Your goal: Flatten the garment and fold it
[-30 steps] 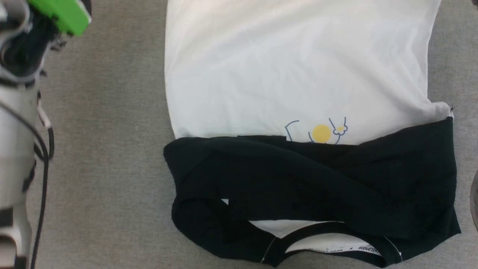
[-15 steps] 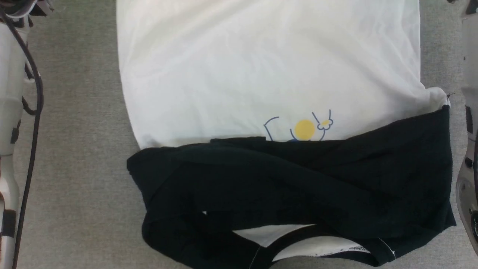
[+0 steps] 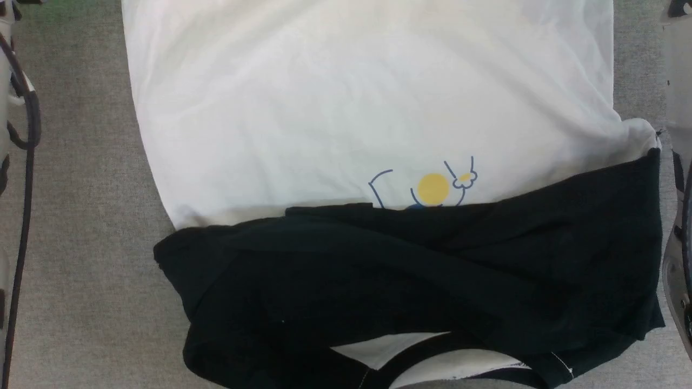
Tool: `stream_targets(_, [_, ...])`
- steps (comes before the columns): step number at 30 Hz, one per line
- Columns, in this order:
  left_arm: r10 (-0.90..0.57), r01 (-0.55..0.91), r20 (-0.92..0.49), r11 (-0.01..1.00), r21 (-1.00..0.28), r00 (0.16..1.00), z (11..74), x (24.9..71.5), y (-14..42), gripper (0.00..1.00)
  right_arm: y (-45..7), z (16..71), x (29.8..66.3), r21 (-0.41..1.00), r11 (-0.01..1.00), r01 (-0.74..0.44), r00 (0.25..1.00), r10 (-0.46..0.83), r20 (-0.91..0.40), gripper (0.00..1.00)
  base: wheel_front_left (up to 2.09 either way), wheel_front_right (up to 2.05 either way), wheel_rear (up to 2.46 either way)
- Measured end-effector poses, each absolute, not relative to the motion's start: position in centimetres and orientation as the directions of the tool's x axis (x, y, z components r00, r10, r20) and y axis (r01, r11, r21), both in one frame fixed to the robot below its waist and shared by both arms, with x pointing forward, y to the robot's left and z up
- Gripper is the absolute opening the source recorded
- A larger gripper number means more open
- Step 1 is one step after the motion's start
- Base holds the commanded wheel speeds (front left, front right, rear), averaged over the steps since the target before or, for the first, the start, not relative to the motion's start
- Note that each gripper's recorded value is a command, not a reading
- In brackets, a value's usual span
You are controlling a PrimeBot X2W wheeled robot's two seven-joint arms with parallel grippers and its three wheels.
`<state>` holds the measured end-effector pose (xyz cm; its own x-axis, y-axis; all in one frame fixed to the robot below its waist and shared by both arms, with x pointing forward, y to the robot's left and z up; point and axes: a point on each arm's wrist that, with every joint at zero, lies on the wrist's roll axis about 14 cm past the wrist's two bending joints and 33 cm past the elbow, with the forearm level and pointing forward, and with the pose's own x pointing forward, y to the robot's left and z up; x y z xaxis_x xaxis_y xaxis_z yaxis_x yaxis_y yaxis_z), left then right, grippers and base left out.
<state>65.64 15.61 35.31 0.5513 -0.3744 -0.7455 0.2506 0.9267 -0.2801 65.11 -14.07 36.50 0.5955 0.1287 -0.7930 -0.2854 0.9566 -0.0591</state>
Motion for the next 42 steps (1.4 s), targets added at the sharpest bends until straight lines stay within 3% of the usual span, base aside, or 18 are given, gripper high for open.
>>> stream_targets(1, [-0.378,0.246,-0.744,0.925,-0.289,0.551,35.3,65.7,15.6,0.0,-14.1,36.4,65.1,-0.061,0.956,-0.287,0.594,0.127,-0.794,0.0,0.0,0.0,0.0])
stream_targets(6, [-0.394,0.235,-0.736,0.919,-0.316,0.55,35.9,65.6,15.8,0.0,-14.1,36.5,65.3,-0.064,0.956,-0.288,0.598,0.127,-0.791,0.0,0.0,0.0,0.0])
stream_targets(11, [-0.414,0.233,-0.673,0.909,-0.346,0.614,37.7,66.1,15.5,0.0,-13.9,37.5,65.6,-0.059,0.957,-0.283,0.619,0.135,-0.774,0.0,0.0,0.0,0.0])
stream_targets(16, [-0.438,0.251,-0.523,0.886,-0.39,0.731,42.4,67.4,15.3,0.0,-14.0,40.1,66.4,-0.073,0.961,-0.268,0.686,0.137,-0.714,0.0,0.0,0.0,0.0])
stream_targets(22, [-0.432,0.275,-0.406,0.879,-0.39,0.805,47.1,67.2,15.8,0.0,-14.4,44.0,67.0,-0.108,0.961,-0.254,0.768,0.132,-0.627,0.0,0.0,0.0,0.0])
stream_targets(29, [-0.391,0.32,-0.226,0.9,-0.295,0.892,54.7,66.2,17.3,0.0,-14.7,51.5,68.0,-0.16,0.962,-0.22,0.883,0.127,-0.453,0.0,0.0,0.0,0.0])
stream_targets(37, [-0.4,0.339,-0.19,0.896,-0.287,0.897,56.6,64.4,17.0,0.0,-13.9,53.2,67.0,-0.127,0.964,-0.234,0.887,0.158,-0.434,0.0,0.0,0.0,0.0])
stream_targets(42, [-0.443,0.365,-0.22,0.875,-0.319,0.869,54.9,60.7,15.5,0.0,-13.0,51.7,64.0,-0.069,0.96,-0.272,0.858,0.209,-0.469,0.0,0.0,0.0,0.0])
